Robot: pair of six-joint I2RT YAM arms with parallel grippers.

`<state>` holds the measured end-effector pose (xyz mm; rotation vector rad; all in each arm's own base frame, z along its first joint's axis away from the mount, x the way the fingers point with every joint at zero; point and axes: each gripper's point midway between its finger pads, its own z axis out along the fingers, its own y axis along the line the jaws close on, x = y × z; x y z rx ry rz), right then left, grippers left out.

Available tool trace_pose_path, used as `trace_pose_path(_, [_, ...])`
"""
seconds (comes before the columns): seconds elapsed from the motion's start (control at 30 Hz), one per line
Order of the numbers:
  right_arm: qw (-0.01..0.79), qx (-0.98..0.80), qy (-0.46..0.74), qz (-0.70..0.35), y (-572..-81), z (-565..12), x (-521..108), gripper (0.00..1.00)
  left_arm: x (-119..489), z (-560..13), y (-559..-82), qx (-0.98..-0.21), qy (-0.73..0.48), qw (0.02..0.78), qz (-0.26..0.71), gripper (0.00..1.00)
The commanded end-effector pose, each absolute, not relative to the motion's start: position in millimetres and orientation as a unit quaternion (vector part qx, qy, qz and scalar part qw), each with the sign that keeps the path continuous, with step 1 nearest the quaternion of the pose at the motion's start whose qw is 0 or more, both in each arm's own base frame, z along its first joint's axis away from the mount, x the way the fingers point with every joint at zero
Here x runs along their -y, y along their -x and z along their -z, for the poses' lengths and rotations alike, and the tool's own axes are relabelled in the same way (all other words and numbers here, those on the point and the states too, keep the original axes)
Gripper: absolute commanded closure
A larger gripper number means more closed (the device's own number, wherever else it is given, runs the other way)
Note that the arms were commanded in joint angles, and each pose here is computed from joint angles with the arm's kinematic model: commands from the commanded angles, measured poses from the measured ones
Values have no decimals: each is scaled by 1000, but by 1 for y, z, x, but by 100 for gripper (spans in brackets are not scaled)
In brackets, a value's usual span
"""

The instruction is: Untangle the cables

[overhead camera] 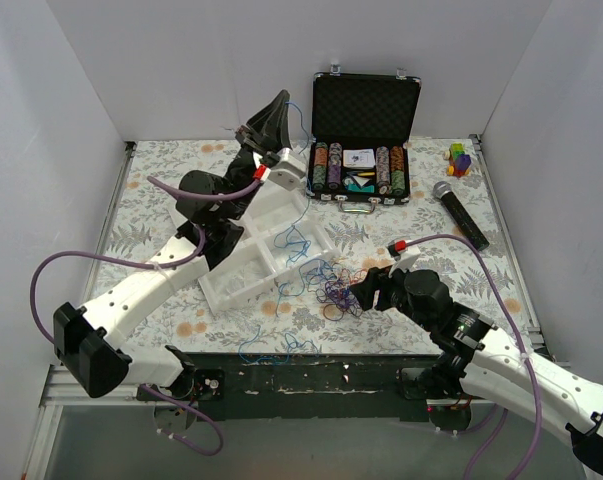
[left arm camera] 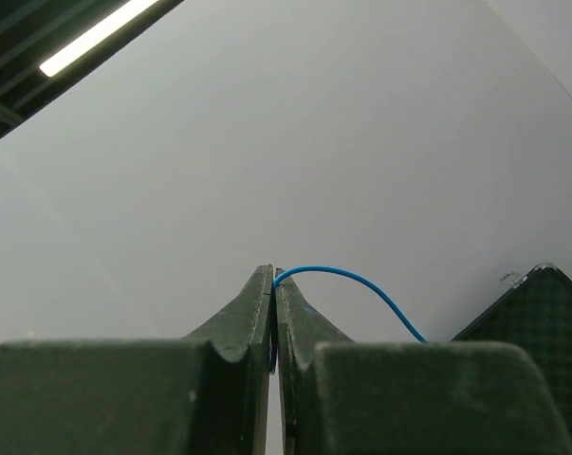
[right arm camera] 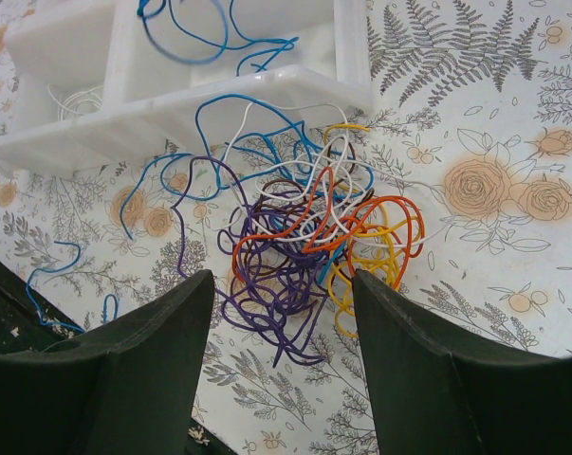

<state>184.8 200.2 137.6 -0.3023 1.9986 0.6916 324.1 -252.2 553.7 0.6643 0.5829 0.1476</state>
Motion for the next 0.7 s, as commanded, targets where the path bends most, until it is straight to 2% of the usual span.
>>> trace_pose_path(0.0, [500,-805,113,-299,-189,-151,-204,31,242,-548,-321,-291,-316,899,-79,100])
trace_pose_path(0.3, [500,-805,111,-301,-188,-151,-203,31,235,-503,-349,-340,-324,871,-146,100])
trace_pose_path(0.53, [500,-804,111,-303,-188,-151,-204,31,243,-469,-345,-348,-357,858,-124,100])
trace_pose_path(0.67, [501,-803,111,-303,-189,-152,-204,31,245,-431,-351,-406,-367,832,-91,100])
